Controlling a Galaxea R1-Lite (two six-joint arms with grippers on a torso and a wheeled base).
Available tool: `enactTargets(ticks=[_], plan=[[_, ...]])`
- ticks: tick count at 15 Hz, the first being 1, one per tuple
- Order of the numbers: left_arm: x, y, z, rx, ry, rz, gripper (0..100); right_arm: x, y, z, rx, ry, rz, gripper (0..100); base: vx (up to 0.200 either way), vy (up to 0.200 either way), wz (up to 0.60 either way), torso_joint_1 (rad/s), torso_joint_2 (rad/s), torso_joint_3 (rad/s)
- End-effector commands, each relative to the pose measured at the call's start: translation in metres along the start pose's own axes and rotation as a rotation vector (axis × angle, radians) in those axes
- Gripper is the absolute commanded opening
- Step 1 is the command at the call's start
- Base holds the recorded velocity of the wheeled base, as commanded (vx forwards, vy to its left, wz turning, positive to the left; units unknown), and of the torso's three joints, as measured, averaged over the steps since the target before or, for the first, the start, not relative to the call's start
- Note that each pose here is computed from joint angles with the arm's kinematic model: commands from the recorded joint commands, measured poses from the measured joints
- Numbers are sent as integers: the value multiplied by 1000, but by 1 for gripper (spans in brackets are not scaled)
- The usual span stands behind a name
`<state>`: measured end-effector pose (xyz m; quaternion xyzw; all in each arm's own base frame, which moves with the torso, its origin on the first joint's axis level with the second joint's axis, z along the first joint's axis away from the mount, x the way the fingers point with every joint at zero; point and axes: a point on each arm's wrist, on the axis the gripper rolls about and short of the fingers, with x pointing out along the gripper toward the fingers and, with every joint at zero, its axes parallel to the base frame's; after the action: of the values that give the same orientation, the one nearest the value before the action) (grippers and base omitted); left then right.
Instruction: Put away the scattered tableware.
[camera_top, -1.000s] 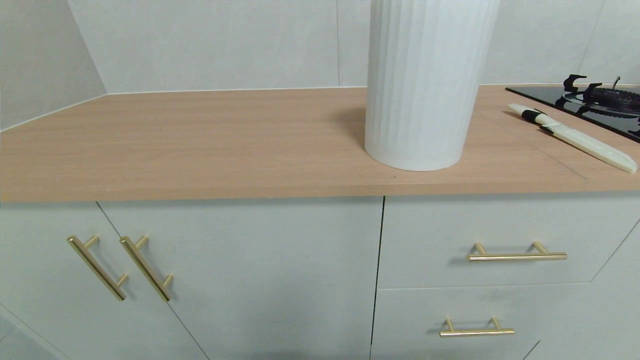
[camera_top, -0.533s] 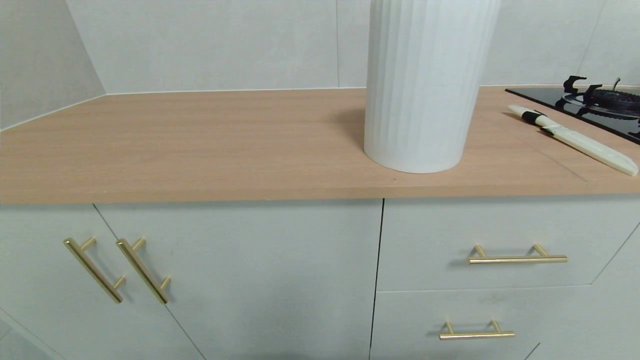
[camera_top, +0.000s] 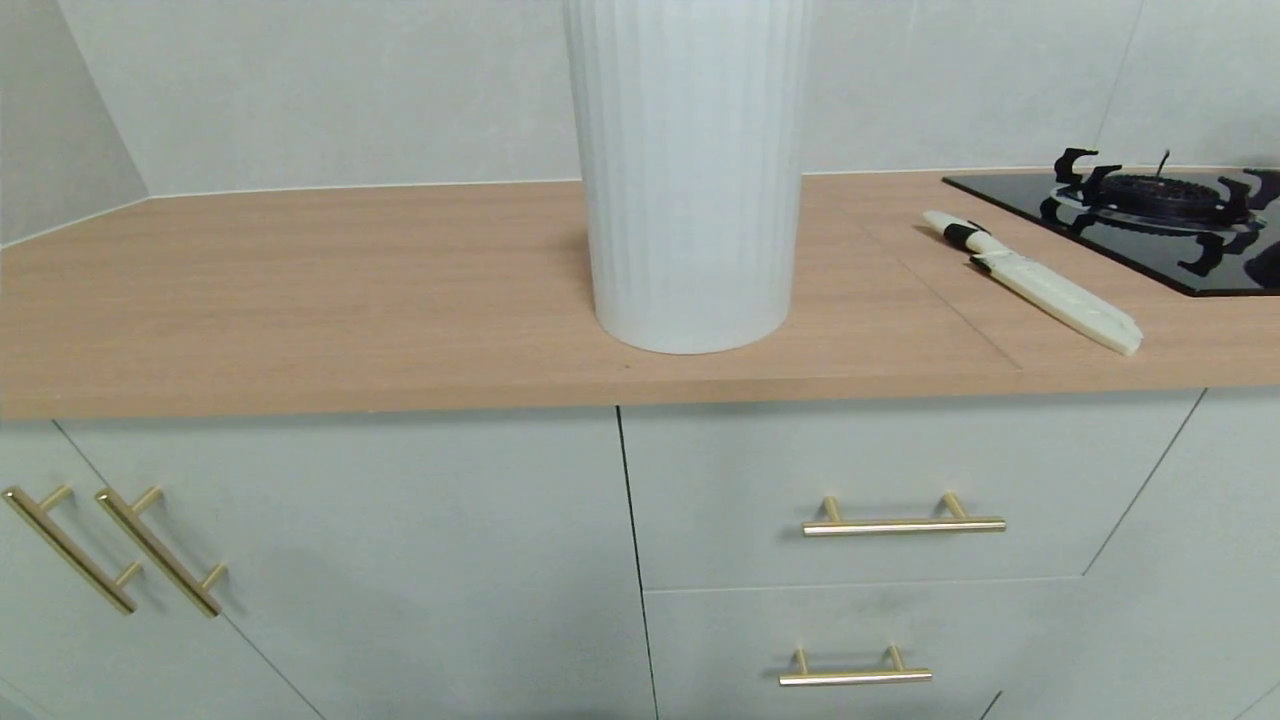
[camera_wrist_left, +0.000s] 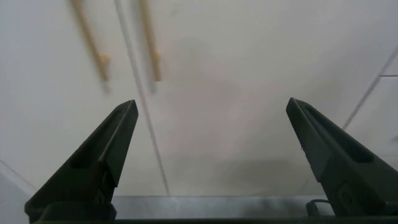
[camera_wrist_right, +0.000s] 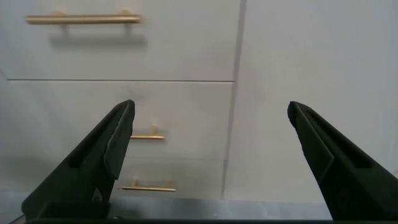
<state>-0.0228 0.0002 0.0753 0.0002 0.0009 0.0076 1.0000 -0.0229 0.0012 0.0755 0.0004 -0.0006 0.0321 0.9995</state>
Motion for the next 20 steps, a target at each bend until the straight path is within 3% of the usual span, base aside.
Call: enactTargets(ticks=[1, 16, 20], plan=[[0, 0, 0, -2, 1, 0, 100, 0, 0, 0, -1, 1, -1, 100, 0, 0, 0, 0, 0, 0], [0, 0, 0, -2, 1, 0, 100, 0, 0, 0, -5, 1, -1, 100, 0, 0, 0, 0, 0, 0], [0, 0, 0, -2, 0, 0, 100, 0, 0, 0, -5, 1, -1, 100, 0, 0, 0, 64, -206, -224]])
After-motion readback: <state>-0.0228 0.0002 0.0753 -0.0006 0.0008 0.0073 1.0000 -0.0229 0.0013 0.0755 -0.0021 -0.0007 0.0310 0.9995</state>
